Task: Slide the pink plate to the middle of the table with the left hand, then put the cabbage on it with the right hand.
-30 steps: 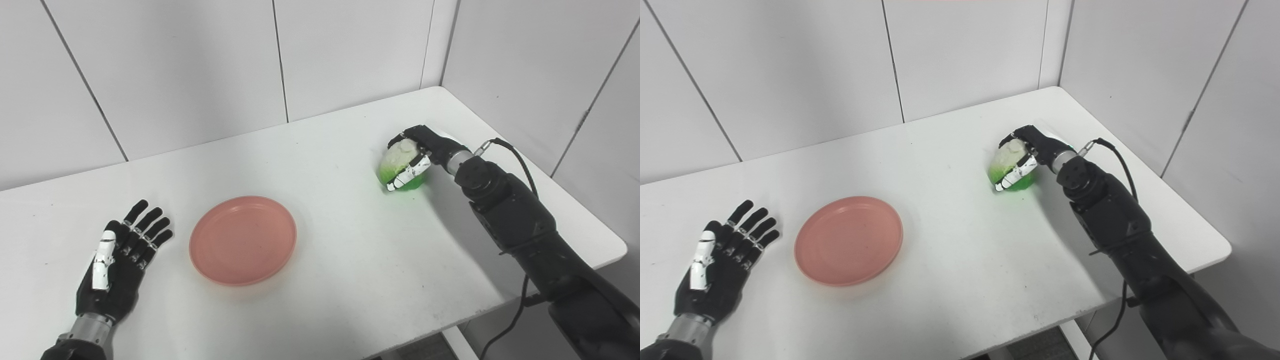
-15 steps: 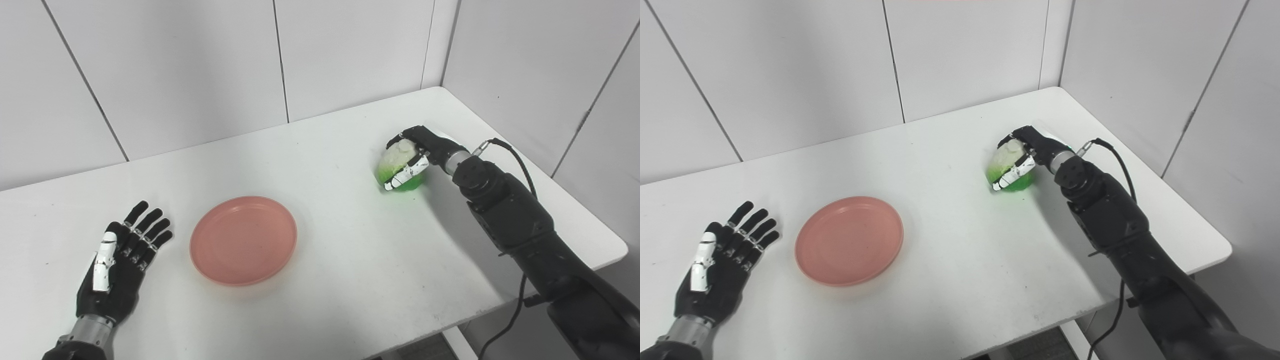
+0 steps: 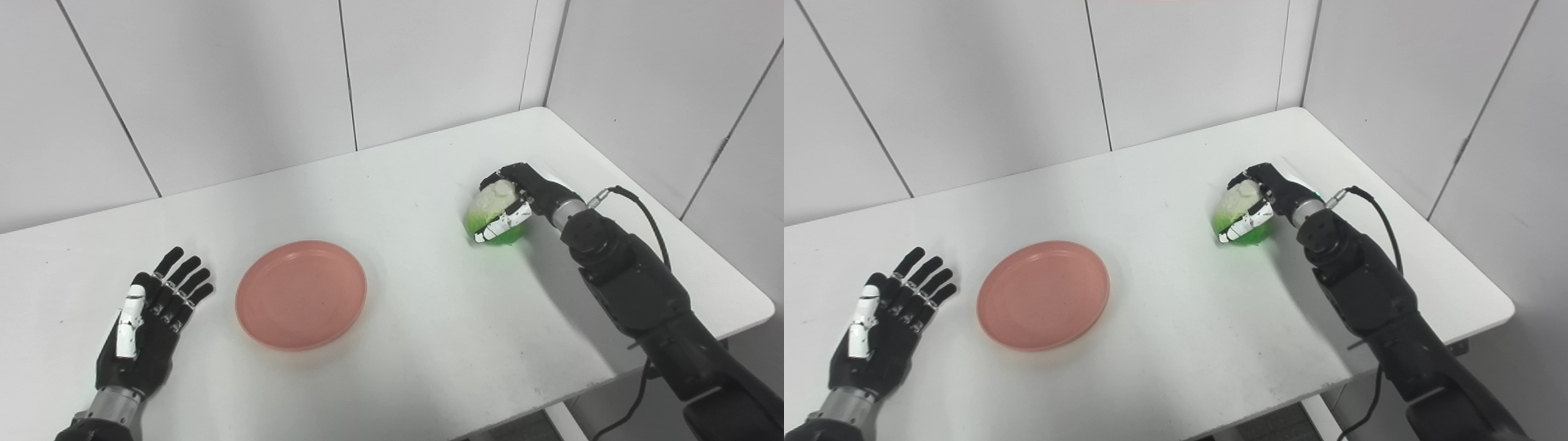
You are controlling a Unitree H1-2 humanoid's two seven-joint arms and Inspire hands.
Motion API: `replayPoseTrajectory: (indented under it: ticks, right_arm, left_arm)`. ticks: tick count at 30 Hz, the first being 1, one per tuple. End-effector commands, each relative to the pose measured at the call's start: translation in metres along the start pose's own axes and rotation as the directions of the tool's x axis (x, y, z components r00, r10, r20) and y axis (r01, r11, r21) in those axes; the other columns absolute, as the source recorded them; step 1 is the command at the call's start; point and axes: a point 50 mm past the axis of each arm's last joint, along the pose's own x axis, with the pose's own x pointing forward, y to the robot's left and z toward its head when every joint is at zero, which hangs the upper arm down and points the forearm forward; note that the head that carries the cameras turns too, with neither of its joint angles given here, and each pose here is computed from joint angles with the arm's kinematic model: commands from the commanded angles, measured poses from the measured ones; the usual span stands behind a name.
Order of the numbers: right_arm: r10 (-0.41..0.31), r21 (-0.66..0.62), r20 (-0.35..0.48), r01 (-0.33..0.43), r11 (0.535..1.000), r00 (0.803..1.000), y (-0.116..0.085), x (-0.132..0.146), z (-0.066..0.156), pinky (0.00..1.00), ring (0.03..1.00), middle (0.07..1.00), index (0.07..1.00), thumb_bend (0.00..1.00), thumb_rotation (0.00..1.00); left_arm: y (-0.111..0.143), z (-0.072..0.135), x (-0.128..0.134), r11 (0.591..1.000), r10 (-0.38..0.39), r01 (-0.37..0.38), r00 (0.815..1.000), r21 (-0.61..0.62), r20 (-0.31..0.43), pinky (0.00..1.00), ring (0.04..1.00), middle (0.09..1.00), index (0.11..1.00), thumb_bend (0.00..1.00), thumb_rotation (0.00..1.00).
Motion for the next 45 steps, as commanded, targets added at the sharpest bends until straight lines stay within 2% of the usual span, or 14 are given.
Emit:
replayPoseTrajectory:
  ticks: [1, 5, 10, 16, 19, 22, 27, 31, 34, 37, 39, 45]
  right_arm:
    - [-0.087, 0.002, 0.097, 0.088, 0.996, 0.991, -0.028, -0.001, 0.033, 0.41, 0.420, 0.482, 0.523, 0.52, 0.00]
    - [-0.112, -0.002, 0.197, 0.114, 0.993, 0.974, -0.033, -0.012, 0.062, 0.39, 0.421, 0.489, 0.517, 0.52, 0.00]
    - [-0.099, -0.003, 0.292, 0.104, 0.995, 0.951, -0.030, -0.021, 0.093, 0.37, 0.415, 0.496, 0.515, 0.52, 0.00]
    - [-0.051, -0.018, 0.381, 0.063, 0.998, 0.923, -0.019, -0.023, 0.128, 0.37, 0.405, 0.498, 0.515, 0.52, 0.00]
    - [-0.009, -0.036, 0.435, 0.027, 0.999, 0.900, -0.008, -0.020, 0.147, 0.35, 0.393, 0.499, 0.517, 0.52, 0.00]
    - [0.021, -0.041, 0.452, -0.003, 0.999, 0.892, 0.002, -0.016, 0.159, 0.35, 0.384, 0.500, 0.530, 0.51, 0.00]
    - [0.114, -0.069, 0.503, -0.091, 0.993, 0.857, 0.038, -0.006, 0.188, 0.38, 0.394, 0.508, 0.498, 0.52, 0.00]
    - [0.186, -0.086, 0.535, -0.165, 0.982, 0.825, 0.072, -0.001, 0.205, 0.36, 0.380, 0.502, 0.527, 0.51, 0.00]
    - [0.225, -0.093, 0.544, -0.208, 0.974, 0.808, 0.092, 0.003, 0.210, 0.39, 0.385, 0.500, 0.526, 0.51, 0.00]
    - [0.273, -0.112, 0.548, -0.255, 0.960, 0.791, 0.120, 0.005, 0.213, 0.43, 0.425, 0.496, 0.490, 0.52, 0.00]
    - [0.291, -0.119, 0.545, -0.271, 0.955, 0.786, 0.131, 0.006, 0.211, 0.43, 0.431, 0.495, 0.485, 0.52, 0.00]
    - [0.313, -0.121, 0.531, -0.295, 0.948, 0.788, 0.146, 0.006, 0.205, 0.41, 0.421, 0.496, 0.490, 0.52, 0.00]
  left_arm:
    - [0.006, -0.031, -0.016, 0.998, 0.050, -0.053, 0.991, -0.027, -0.124, 0.85, 0.848, 0.858, 0.863, 0.48, 0.89]
    - [0.002, -0.031, -0.015, 0.998, 0.048, -0.052, 0.991, -0.028, -0.124, 0.85, 0.849, 0.861, 0.863, 0.48, 0.89]
    - [-0.002, -0.032, -0.013, 0.998, 0.046, -0.050, 0.992, -0.033, -0.121, 0.86, 0.857, 0.866, 0.866, 0.48, 0.89]
    - [-0.009, -0.033, -0.011, 0.998, 0.054, -0.056, 0.992, -0.017, -0.119, 0.85, 0.857, 0.864, 0.861, 0.48, 0.91]
    - [-0.016, -0.034, -0.010, 0.998, 0.054, -0.056, 0.991, -0.013, -0.119, 0.85, 0.862, 0.868, 0.862, 0.47, 0.92]
    - [-0.023, -0.035, -0.008, 0.998, 0.053, -0.055, 0.992, -0.015, -0.119, 0.86, 0.871, 0.877, 0.872, 0.46, 0.95]
    - [-0.042, -0.035, -0.005, 0.997, 0.065, -0.069, 0.991, -0.027, -0.117, 0.87, 0.877, 0.882, 0.875, 0.44, 0.96]
    - [-0.058, -0.034, -0.001, 0.995, 0.087, -0.092, 0.989, -0.038, -0.122, 0.87, 0.875, 0.881, 0.874, 0.42, 0.97]
    - [-0.066, -0.034, 0.001, 0.994, 0.097, -0.103, 0.988, -0.041, -0.123, 0.87, 0.876, 0.879, 0.874, 0.42, 0.98]
    - [-0.074, -0.031, 0.005, 0.993, 0.111, -0.117, 0.986, -0.036, -0.124, 0.87, 0.883, 0.887, 0.880, 0.40, 1.00]
    - [-0.079, -0.030, 0.007, 0.991, 0.123, -0.128, 0.985, -0.036, -0.124, 0.87, 0.887, 0.891, 0.883, 0.39, 1.00]
    - [-0.085, -0.028, 0.010, 0.991, 0.125, -0.130, 0.984, -0.037, -0.124, 0.89, 0.899, 0.904, 0.899, 0.37, 1.00]
